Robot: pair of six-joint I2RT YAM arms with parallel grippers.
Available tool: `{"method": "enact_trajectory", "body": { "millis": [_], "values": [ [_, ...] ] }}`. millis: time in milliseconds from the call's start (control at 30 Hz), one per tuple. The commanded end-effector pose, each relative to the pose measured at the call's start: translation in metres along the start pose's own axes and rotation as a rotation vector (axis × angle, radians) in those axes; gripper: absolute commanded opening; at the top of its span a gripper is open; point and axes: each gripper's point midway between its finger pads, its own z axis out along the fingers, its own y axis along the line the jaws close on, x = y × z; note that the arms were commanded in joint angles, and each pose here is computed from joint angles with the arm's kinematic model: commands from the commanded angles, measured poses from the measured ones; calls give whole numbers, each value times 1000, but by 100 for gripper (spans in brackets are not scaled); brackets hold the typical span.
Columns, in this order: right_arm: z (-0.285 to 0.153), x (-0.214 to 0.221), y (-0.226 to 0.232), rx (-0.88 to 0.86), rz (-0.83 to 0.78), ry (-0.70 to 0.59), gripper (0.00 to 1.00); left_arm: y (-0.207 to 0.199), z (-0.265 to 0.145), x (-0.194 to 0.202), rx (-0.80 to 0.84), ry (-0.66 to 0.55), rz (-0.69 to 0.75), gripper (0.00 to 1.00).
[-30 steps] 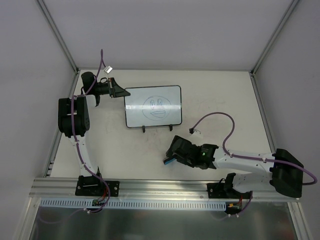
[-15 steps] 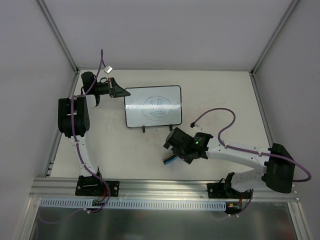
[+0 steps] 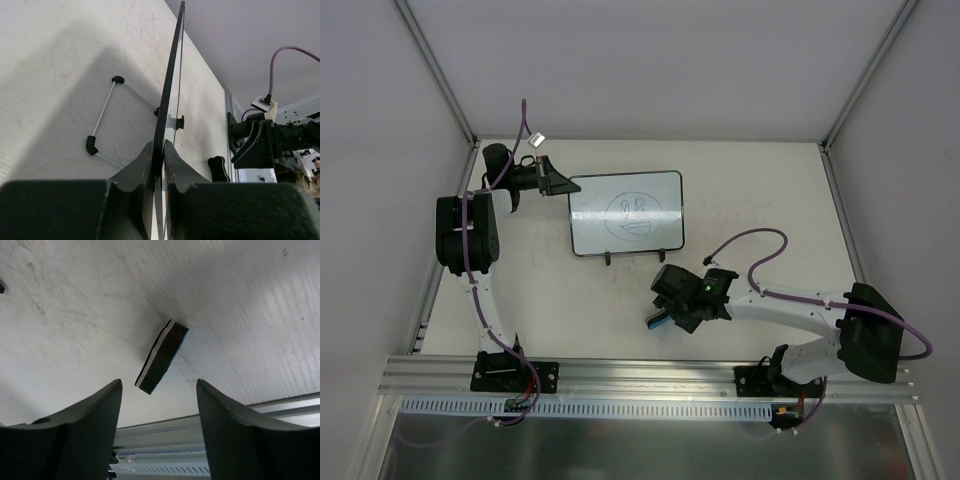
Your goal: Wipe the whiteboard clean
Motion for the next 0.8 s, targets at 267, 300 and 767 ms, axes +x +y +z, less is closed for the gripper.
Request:
{"method": "enact_trajectory", "body": {
  "millis": [267,300,767],
  "values": [
    [15,-2,14,48,76,-17,56,-15,8,-15,4,-3,163,0],
    [16,-4,14,51,79,-21,56,-14,8,-15,3,-2,162,0],
    [30,4,17,86,71,19,41,-14,7,-16,-3,-3,165,0]
  ]
}}
